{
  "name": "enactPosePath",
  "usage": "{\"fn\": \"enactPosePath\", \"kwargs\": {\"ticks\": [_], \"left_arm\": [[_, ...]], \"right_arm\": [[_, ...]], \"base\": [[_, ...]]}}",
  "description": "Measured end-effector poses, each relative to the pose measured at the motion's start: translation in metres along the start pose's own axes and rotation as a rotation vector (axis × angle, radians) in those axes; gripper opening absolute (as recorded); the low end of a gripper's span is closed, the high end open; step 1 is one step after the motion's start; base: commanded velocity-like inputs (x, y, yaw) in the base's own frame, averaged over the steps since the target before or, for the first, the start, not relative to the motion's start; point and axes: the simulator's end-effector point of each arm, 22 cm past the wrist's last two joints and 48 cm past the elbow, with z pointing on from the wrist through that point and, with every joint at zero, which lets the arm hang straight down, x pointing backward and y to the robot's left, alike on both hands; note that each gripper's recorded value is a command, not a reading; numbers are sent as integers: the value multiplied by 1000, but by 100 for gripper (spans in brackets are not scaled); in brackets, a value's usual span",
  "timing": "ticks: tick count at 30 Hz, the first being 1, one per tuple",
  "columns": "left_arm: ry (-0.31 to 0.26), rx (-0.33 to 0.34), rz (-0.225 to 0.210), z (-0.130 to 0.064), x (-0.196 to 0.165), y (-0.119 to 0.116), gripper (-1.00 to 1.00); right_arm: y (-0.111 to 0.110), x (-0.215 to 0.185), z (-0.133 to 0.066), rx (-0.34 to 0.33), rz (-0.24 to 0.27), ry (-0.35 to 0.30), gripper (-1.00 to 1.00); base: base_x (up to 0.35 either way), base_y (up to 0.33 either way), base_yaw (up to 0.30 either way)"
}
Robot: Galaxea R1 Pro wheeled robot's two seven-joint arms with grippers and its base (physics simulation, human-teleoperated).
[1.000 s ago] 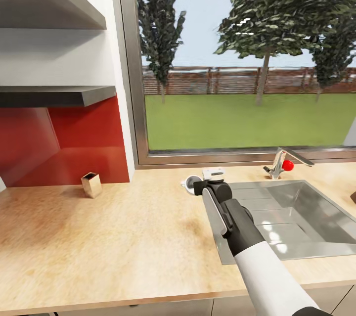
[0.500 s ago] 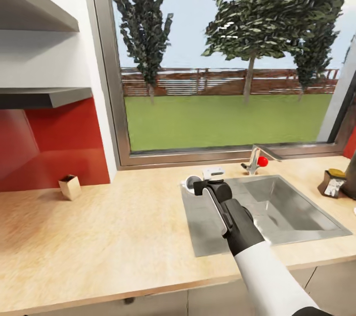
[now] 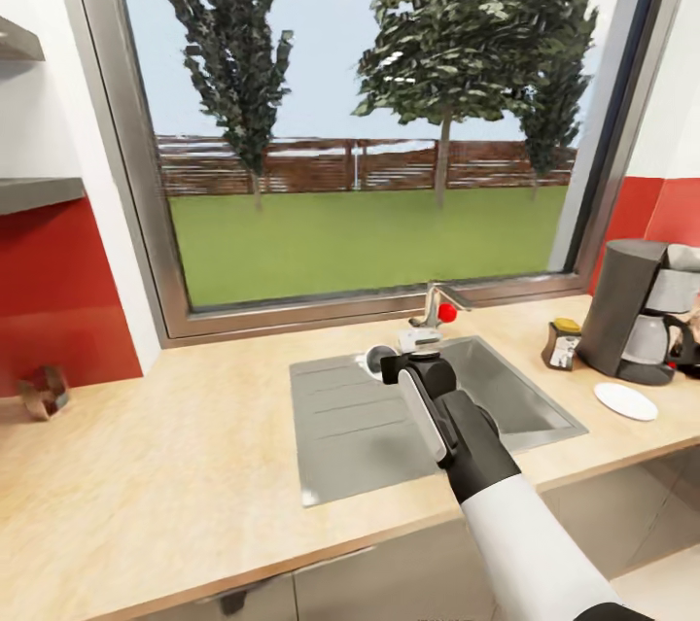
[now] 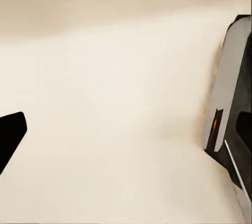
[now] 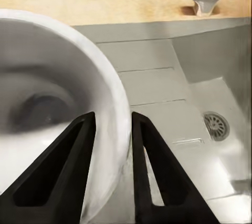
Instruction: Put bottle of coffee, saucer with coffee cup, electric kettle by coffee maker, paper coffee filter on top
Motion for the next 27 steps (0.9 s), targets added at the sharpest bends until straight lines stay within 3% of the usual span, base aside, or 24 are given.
{"fn": "enactPosePath", "kwargs": {"ticks": [4, 9, 27], "left_arm": [[-89, 94, -3, -1, -21, -17, 100], [-102, 224, 12, -5, -23, -42, 100], [-98, 217, 9, -5, -21, -41, 100]], "right_arm": [[0, -1, -1, 1, 0, -3, -100], [-1, -3, -3, 1, -1, -6, -100], [-1, -8, -8, 3, 0, -16, -100]], "base": [[0, -272, -244], [-62, -261, -245], [-32, -40, -256]]}}
